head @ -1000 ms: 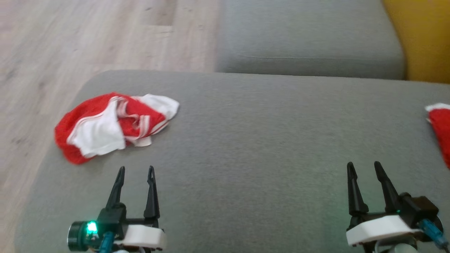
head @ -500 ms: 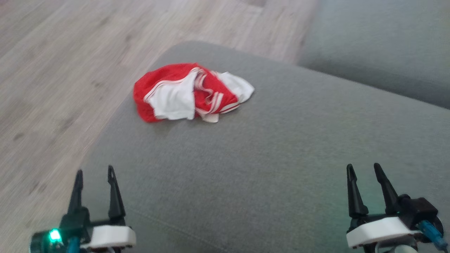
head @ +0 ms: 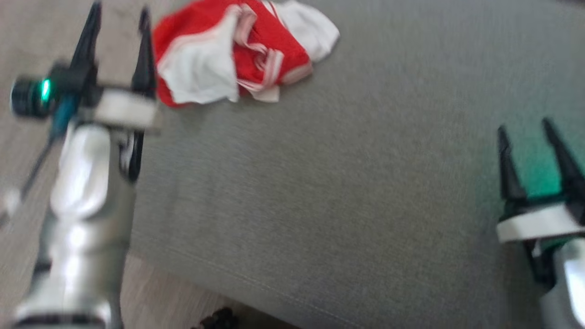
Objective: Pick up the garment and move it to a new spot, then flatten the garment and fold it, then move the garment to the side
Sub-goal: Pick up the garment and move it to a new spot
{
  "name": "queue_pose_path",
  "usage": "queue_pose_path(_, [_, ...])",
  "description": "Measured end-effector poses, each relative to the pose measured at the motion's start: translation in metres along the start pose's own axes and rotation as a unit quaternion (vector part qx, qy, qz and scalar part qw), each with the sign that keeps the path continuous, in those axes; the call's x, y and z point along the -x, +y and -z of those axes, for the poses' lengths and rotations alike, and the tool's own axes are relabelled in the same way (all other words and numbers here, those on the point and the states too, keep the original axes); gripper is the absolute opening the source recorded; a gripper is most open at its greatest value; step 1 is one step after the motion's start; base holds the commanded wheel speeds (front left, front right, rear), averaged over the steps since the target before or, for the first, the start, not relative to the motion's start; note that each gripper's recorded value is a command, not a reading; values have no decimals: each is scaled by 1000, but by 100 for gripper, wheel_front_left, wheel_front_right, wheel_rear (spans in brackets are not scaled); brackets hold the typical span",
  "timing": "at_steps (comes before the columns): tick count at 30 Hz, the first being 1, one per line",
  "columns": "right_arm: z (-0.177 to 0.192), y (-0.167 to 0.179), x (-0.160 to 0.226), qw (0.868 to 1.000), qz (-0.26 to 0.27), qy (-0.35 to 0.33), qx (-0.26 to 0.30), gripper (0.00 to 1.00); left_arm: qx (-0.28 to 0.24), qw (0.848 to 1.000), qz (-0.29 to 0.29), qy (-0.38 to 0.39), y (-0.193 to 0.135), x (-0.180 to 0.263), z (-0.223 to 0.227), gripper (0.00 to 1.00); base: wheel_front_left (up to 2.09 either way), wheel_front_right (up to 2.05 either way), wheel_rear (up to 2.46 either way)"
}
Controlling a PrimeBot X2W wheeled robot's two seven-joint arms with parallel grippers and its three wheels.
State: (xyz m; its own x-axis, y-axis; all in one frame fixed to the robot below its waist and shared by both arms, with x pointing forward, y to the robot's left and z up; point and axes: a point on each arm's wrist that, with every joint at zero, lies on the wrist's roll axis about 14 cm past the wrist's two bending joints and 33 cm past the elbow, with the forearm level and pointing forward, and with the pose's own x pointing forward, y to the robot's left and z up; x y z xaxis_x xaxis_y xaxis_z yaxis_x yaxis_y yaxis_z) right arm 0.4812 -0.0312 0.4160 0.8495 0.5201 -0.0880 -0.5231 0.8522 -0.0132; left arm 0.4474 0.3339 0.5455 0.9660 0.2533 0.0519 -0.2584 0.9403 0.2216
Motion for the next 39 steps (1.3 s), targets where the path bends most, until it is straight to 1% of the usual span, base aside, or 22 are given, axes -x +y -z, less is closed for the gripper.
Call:
queue_pose_path(3, [17,-20,-8,1000,14,8,2,100,-3,997,40,72,-28,-39,32,100,0,0,0])
queue_pose_path(4, [29,-31,-10,1000,22,15,3,100,8,991,54,126,-42,-56,59,100,0,0,0])
queue_pose_path(5, [29,-31,-10,1000,22,15,3,100,8,991,54,126,-42,-56,59,100,0,0,0])
queue_pose_path(7, [33,-38,-11,999,31,12,0,100,2,982,71,177,-57,-64,87,100,0,0,0])
queue_pose_path(10, [39,-53,-9,999,48,8,0,100,3,964,91,249,-80,-61,133,100,0,0,0])
queue_pose_path(13, [42,-63,-8,998,60,3,1,100,18,948,108,297,-101,-53,168,100,0,0,0])
queue_pose_path(14, [43,-65,-7,998,63,2,3,100,20,947,112,301,-106,-53,174,81,0,0,0])
queue_pose_path(15, [44,-67,-7,998,65,1,3,100,19,949,115,294,-108,-57,175,26,0,0,0])
queue_pose_path(16, [44,-69,-7,998,69,0,2,100,15,953,114,280,-106,-64,172,0,0,0,0])
queue_pose_path(18, [43,-70,-7,997,71,-1,2,100,8,962,115,246,-102,-76,161,0,0,0,0])
queue_pose_path(21, [38,-70,-6,997,74,0,3,100,4,973,113,201,-96,-86,136,0,0,0,0])
queue_pose_path(24, [30,-66,0,997,78,4,-3,100,3,982,113,152,-90,-94,97,0,0,0,0])
queue_pose_path(27, [23,-54,15,996,83,14,-20,100,0,989,125,77,-91,-103,36,0,0,0,0])
queue_pose_path(30, [10,-41,38,995,93,11,-37,100,0,989,149,-18,-100,-103,-40,0,0,0,0])
queue_pose_path(32, [-5,-38,51,994,103,-1,-40,100,4,983,169,-77,-110,-94,-89,0,0,0,0])
queue_pose_path(35, [-31,-38,74,991,122,-26,-37,100,15,966,202,-161,-126,-72,-162,0,0,0,0])
queue_pose_path(37, [-43,-39,93,989,138,-40,-36,100,33,950,218,-221,-134,-55,-216,0,0,0,0])
queue_pose_path(39, [-54,-46,114,985,160,-52,-31,100,41,929,240,-280,-146,-36,-269,0,0,0,0])
